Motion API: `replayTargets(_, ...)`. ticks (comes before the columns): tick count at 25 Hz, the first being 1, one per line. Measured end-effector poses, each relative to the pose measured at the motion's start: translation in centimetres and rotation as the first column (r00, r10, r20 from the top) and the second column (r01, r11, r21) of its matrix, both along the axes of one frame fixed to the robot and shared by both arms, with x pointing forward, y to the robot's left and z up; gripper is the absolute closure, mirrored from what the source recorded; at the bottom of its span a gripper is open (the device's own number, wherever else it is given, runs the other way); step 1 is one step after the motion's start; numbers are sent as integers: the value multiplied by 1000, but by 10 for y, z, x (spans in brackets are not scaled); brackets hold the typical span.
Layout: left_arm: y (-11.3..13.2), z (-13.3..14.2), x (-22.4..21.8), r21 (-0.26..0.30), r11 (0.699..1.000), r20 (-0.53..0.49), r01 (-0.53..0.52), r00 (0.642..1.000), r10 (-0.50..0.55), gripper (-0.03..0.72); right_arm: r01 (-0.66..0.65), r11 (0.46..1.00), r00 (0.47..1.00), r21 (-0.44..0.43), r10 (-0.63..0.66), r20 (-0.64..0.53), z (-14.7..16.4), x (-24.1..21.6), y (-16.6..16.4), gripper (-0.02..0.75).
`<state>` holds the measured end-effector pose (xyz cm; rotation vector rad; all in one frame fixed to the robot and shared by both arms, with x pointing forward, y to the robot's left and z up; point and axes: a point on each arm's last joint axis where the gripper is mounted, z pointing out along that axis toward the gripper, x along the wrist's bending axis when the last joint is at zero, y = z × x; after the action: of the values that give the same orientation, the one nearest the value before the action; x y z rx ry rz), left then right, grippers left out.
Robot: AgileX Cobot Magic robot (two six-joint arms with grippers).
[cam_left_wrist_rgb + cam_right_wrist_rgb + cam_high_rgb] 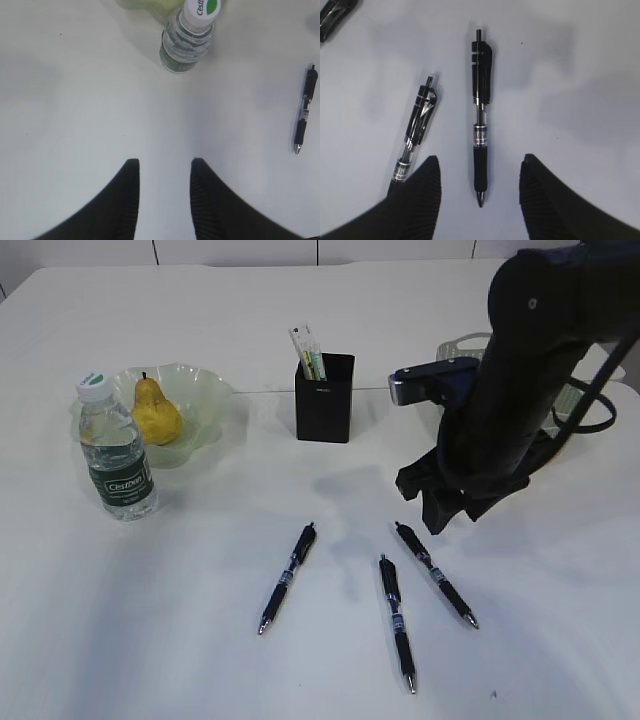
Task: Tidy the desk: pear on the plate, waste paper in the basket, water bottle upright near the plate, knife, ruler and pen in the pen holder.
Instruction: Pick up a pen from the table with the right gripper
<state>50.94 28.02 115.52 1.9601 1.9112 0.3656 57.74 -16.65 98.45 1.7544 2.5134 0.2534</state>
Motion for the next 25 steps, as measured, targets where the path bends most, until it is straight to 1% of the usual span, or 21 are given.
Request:
replayTargets(4,0,0,0,-5,1000,0,1,1000,-1,451,-1,1000,998,-22,0,-58,-24,11,4,344)
replayTargets(9,-1,0,0,-8,1000,0,1,1000,-1,451,-3,999,994,-41,-1,-110,-44,20,8,356)
replayTargets(19,-1,0,0,-9,1000,-1,1,1000,-1,451,-8,998,983,-68,-5,-182,-73,25,9,358)
replayTargets(25,-1,0,0,-9,1000,-2,1,1000,-1,451,-8,997,982,-71,-5,-189,-76,25,10,358)
